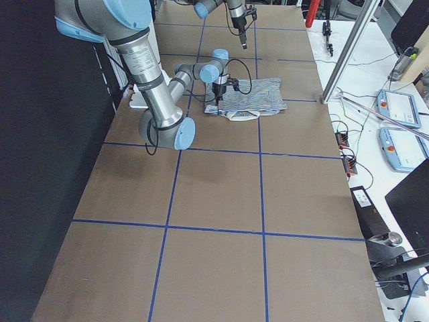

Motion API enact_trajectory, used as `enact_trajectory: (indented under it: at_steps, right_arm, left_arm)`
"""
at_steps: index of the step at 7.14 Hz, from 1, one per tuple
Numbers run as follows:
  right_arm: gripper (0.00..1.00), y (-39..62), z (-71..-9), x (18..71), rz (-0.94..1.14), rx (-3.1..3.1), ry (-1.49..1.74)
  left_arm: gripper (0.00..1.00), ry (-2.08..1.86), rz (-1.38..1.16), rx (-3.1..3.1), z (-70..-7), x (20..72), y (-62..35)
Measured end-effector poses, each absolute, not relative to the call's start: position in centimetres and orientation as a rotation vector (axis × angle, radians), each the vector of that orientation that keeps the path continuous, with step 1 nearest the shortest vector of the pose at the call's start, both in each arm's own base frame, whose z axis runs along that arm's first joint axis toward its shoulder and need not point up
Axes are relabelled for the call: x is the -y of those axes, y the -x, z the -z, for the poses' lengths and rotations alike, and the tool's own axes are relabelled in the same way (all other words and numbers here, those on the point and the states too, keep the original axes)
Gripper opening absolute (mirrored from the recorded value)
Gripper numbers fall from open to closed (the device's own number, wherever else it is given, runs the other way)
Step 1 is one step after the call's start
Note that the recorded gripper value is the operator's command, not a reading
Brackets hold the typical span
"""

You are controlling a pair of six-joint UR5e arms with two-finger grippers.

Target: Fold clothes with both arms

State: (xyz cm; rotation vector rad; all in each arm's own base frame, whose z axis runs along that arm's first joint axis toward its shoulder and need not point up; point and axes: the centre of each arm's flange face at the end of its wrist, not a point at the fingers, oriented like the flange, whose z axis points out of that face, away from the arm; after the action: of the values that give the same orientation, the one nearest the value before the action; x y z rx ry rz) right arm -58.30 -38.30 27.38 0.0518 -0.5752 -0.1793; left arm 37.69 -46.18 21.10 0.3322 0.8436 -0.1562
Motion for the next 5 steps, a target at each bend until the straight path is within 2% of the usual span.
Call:
enact_trajectory:
  at_steps: [5]
  right_arm:
    - [1.0, 57.74, -28.62, 38.61, 0.209, 0.531, -0.039]
  left_arm:
    - [1.0, -0.331, 0.156, -0.844, -21.25, 46.25, -38.0]
